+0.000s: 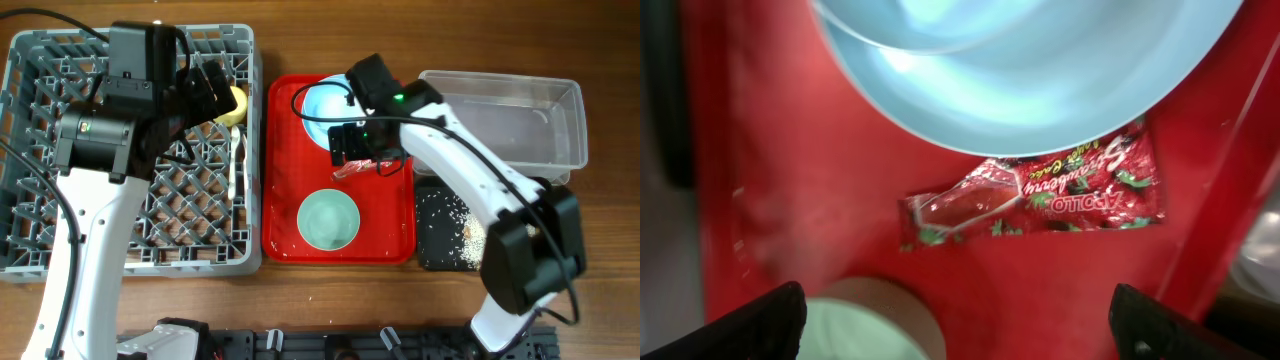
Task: Sort waste into correct bins and load items into the dishwasher rack
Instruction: 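Grasp the red candy wrapper on the red tray with the right gripper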
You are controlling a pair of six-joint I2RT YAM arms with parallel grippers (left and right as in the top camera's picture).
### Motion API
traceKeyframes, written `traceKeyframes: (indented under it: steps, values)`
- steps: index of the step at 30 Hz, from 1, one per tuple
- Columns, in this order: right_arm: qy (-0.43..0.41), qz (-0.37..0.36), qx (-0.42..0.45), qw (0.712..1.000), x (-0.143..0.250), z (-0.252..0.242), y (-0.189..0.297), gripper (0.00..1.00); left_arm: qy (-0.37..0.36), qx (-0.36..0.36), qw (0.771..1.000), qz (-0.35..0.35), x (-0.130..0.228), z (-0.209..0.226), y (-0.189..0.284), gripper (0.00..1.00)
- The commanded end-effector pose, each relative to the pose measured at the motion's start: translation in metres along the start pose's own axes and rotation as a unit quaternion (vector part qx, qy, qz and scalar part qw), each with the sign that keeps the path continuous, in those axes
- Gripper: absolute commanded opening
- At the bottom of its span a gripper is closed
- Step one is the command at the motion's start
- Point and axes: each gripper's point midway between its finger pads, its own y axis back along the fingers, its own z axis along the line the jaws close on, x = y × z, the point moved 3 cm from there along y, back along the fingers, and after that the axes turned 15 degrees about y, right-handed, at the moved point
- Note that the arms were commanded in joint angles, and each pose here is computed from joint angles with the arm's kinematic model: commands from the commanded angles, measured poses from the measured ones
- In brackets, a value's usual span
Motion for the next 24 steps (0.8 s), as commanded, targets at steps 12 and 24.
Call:
traceKeyframes:
  steps: [12, 24]
  values:
    - [-0.258, 0.014, 0.056, 0.965, 0.006, -0.004, -0.068, 0.99, 0.004, 0.002, 1.0, -0.009, -0.004, 0.0, 0.004, 1.0]
    - [-0.216, 0.02, 0.06, 0.974, 0.022, -0.009, -0.072, 0.34, 0.004, 0.002, 1.0, -0.009, -0.004, 0.0, 0.004, 1.0]
